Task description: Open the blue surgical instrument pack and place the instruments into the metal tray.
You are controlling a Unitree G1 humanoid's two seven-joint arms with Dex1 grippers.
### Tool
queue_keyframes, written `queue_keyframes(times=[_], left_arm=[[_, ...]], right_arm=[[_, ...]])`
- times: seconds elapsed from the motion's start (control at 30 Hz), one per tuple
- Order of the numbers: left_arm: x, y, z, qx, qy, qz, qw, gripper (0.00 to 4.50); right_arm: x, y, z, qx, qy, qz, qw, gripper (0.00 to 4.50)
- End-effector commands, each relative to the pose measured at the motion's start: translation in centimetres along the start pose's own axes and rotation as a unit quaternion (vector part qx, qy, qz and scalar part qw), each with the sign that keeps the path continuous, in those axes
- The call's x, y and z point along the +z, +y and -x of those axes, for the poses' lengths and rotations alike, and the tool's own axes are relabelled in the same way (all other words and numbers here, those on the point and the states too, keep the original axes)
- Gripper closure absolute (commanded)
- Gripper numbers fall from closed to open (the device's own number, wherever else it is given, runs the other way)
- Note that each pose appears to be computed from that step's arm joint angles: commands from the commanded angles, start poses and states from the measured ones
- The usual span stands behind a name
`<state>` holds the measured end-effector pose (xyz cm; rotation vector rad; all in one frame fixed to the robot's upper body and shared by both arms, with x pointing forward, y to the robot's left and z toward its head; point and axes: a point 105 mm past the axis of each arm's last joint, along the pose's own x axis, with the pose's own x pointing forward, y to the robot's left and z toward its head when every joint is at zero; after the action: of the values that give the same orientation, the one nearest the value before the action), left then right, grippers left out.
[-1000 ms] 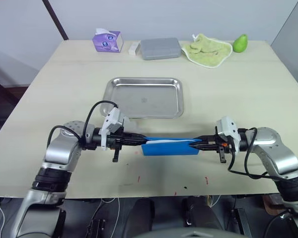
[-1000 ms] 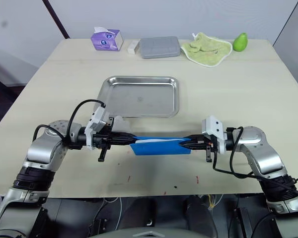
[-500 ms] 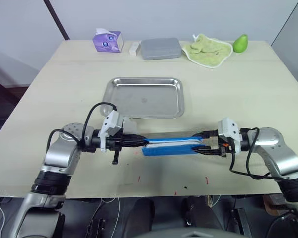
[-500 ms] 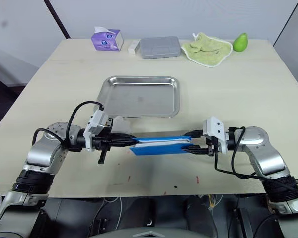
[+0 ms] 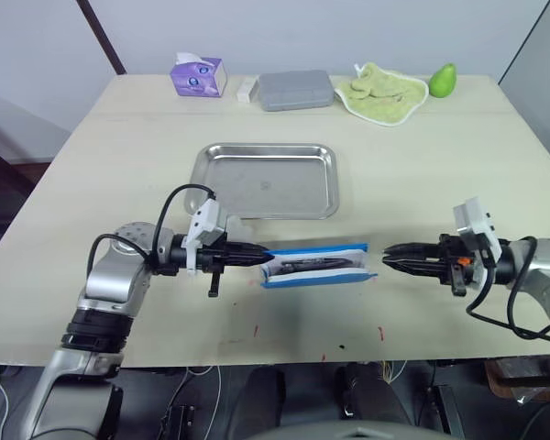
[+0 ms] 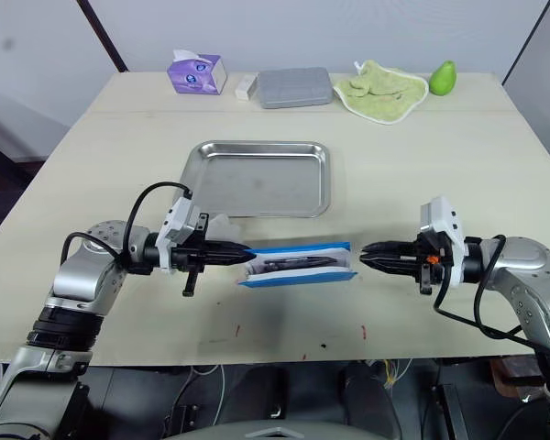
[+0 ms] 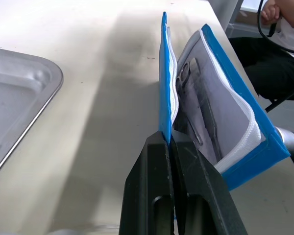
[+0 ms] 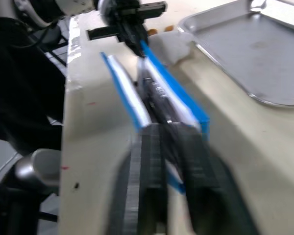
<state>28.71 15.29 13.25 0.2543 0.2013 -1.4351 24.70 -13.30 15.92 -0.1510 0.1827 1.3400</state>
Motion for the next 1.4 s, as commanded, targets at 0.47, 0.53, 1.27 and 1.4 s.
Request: queue_keyframes(times=[0.47, 0.53, 1.27, 1.4], left_arm=[[-0.8, 1.5, -0.5, 0.012, 0.037, -0.006, 0.999, 4.50], [-1.0, 1.9, -0.7, 0.018, 0.043, -0.007, 0.999, 4.50], [-4.4, 4.9, -3.2, 0.072, 0.166, -0.079, 0.980, 4.50], [-4.3, 5.0, -3.0, 0.076, 0.157, -0.085, 0.981, 4.50]], right_arm=[[-4.0, 1.8, -3.1, 0.060, 0.085, 0.006, 0.994, 4.46], [-4.5, 1.8, -3.3, 0.060, 0.098, 0.009, 0.993, 4.46], [-7.5, 2.4, -4.6, 0.046, 0.147, 0.043, 0.987, 4.46], [-7.4, 2.3, -4.6, 0.042, 0.138, 0.046, 0.989, 4.46]])
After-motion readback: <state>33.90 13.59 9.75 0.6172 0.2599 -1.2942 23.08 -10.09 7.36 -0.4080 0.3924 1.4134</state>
